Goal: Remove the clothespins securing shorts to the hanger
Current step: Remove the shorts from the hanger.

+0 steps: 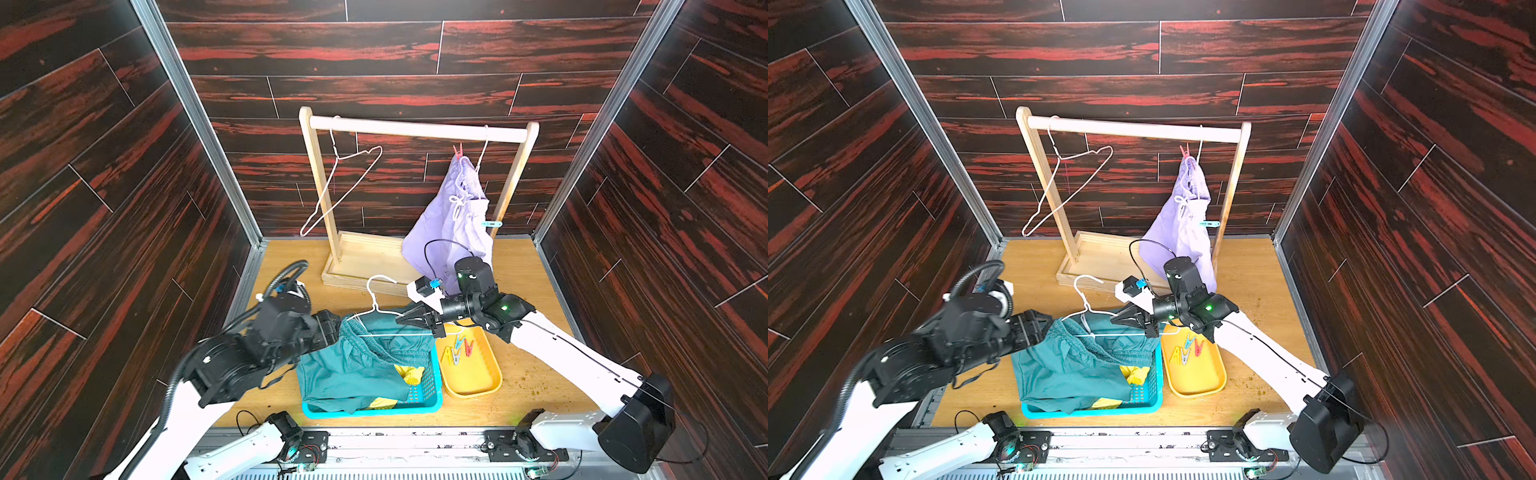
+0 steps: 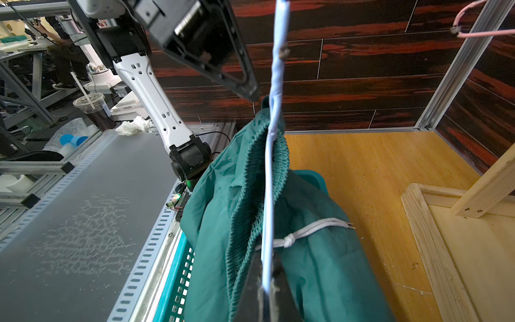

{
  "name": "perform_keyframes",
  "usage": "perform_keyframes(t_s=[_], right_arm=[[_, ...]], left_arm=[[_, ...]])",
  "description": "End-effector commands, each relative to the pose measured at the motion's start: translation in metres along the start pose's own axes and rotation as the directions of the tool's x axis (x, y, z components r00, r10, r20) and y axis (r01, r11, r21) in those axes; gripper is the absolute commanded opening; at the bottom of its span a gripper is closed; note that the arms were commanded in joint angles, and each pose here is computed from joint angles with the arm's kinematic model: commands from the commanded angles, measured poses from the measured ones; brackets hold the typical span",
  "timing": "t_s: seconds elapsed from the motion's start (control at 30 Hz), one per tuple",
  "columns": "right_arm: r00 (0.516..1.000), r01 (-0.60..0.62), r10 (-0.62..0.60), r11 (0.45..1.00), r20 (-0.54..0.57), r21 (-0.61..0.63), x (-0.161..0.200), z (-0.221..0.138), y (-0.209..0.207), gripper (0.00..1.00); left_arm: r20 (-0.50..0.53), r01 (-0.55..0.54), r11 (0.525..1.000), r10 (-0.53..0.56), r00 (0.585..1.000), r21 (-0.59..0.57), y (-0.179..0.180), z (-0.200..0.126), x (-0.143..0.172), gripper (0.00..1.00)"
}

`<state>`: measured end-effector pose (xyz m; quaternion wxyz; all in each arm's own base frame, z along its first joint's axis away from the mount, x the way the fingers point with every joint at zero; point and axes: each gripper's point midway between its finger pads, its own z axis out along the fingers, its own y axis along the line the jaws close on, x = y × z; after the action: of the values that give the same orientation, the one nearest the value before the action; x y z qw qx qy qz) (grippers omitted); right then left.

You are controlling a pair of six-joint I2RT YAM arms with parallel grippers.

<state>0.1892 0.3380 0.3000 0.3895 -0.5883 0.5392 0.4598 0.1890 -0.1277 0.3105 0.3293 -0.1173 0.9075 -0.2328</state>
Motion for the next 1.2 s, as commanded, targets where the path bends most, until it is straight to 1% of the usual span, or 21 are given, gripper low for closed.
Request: perform_keyframes(t_s=[0.0, 0.2, 0.37, 0.43, 0.5, 0.57, 0.8, 0.87, 0.97, 1.03, 1.1, 1.17], right_arm=[[0.999, 0.028, -0.028, 1.000, 0.025, 0.010, -0.013, -0.004, 0.004, 0.00], [1.000, 0.019, -0.020, 0.999, 0.018, 0.030, -0.012, -0.003, 0.000, 0.00], [1.000, 0.020, -0.020, 0.999, 0.007, 0.038, -0.011, -0.002, 0.002, 0.00], [1.000, 0.025, -0.025, 0.999, 0.004, 0.034, -0.011, -0.002, 0.004, 0.00], [1.000, 0.027, -0.027, 0.999, 0.008, 0.028, -0.012, -0.002, 0.006, 0.00], [1.000, 0.027, -0.027, 0.999, 0.013, 0.025, -0.012, -0.001, 0.007, 0.00], [0.997, 0.046, -0.046, 0.999, 0.055, -0.002, -0.021, -0.001, 0.012, 0.00], [0.996, 0.051, -0.050, 0.999, 0.068, -0.010, -0.024, -0.001, 0.014, 0.00], [0.995, 0.058, -0.056, 0.998, 0.082, -0.021, -0.025, -0.003, 0.018, 0.00], [0.995, 0.058, -0.055, 0.998, 0.087, -0.028, -0.025, -0.003, 0.020, 0.00], [0.995, 0.056, -0.053, 0.998, 0.090, -0.036, -0.025, -0.003, 0.022, 0.00], [0.995, 0.053, -0.049, 0.998, 0.092, -0.046, -0.024, -0.003, 0.024, 0.00]], left_arm=[[0.025, 0.034, 0.999, -0.034, 0.999, -0.003, -0.004, 0.001, -0.006, 0.69], [0.042, 0.014, 1.000, -0.013, 0.999, -0.024, -0.011, 0.013, -0.009, 0.61], [0.051, -0.014, 0.998, 0.018, 0.999, -0.063, -0.014, 0.027, -0.006, 0.61], [0.043, -0.023, 0.997, 0.026, 0.999, -0.069, -0.015, 0.031, -0.004, 0.60], [0.046, -0.031, 0.997, 0.035, 0.998, -0.074, -0.016, 0.033, -0.003, 0.56], [0.044, -0.037, 0.996, 0.041, 0.998, -0.083, -0.015, 0.034, -0.002, 0.51], [0.035, -0.046, 0.995, 0.050, 0.998, -0.094, -0.013, 0.040, 0.003, 0.43], [0.039, -0.045, 0.994, 0.049, 0.998, -0.096, -0.011, 0.042, 0.004, 0.37], [0.041, -0.042, 0.994, 0.046, 0.998, -0.099, -0.007, 0.045, 0.007, 0.35], [0.047, -0.041, 0.994, 0.046, 0.998, -0.105, -0.005, 0.044, 0.007, 0.30], [0.057, -0.041, 0.993, 0.048, 0.997, -0.115, -0.001, 0.044, 0.006, 0.27], [0.070, -0.044, 0.991, 0.053, 0.996, -0.124, 0.001, 0.043, 0.004, 0.22]])
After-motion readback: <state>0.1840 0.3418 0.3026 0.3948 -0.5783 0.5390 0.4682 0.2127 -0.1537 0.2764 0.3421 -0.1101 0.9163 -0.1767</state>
